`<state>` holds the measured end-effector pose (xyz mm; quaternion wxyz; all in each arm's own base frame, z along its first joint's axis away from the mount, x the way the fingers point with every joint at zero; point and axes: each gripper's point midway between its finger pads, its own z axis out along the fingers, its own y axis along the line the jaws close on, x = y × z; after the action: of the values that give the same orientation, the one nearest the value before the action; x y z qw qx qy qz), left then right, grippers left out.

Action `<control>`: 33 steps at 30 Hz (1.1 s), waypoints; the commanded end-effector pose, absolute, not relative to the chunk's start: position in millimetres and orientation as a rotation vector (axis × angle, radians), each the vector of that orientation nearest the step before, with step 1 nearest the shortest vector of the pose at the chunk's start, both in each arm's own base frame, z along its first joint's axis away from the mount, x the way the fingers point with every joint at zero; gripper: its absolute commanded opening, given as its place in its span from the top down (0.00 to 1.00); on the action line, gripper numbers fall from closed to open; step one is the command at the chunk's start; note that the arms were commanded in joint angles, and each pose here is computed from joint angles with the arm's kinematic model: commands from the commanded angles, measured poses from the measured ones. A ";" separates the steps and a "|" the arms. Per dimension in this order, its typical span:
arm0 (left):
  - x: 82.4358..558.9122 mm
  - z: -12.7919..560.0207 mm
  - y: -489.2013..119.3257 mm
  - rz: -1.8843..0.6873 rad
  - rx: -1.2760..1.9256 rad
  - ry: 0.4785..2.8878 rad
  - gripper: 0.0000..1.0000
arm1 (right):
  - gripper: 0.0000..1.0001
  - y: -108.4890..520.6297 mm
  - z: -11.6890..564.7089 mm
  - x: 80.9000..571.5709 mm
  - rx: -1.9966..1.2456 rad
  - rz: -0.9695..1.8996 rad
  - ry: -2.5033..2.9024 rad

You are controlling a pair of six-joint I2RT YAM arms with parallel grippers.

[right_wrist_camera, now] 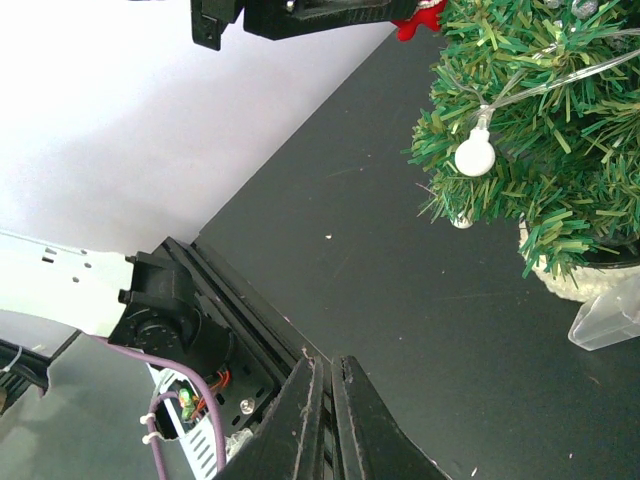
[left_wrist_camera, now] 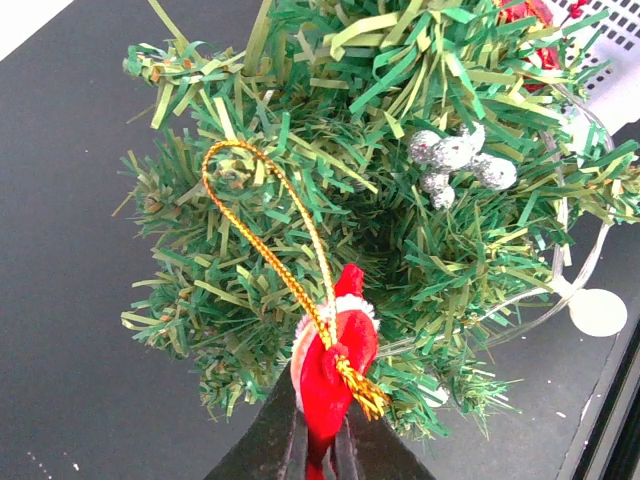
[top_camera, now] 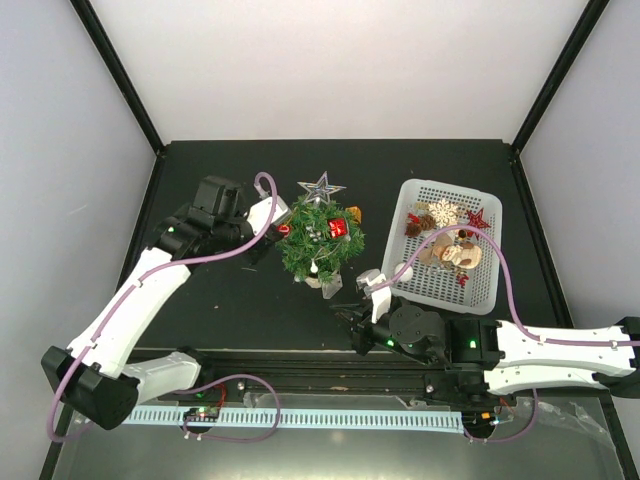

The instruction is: Decorate the small christmas tree

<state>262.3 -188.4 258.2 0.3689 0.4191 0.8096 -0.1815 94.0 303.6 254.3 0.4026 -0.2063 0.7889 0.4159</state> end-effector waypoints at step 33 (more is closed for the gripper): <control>281.7 257.5 -197.8 -0.389 1.100 2.106 0.98 | 0.92 302.7 260.4 96.2 -0.478 1.084 1.976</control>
<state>279.8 -192.6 248.6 0.3533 0.4232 0.8206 -0.1507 93.8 303.3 252.0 0.4003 -0.2011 0.7891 0.4203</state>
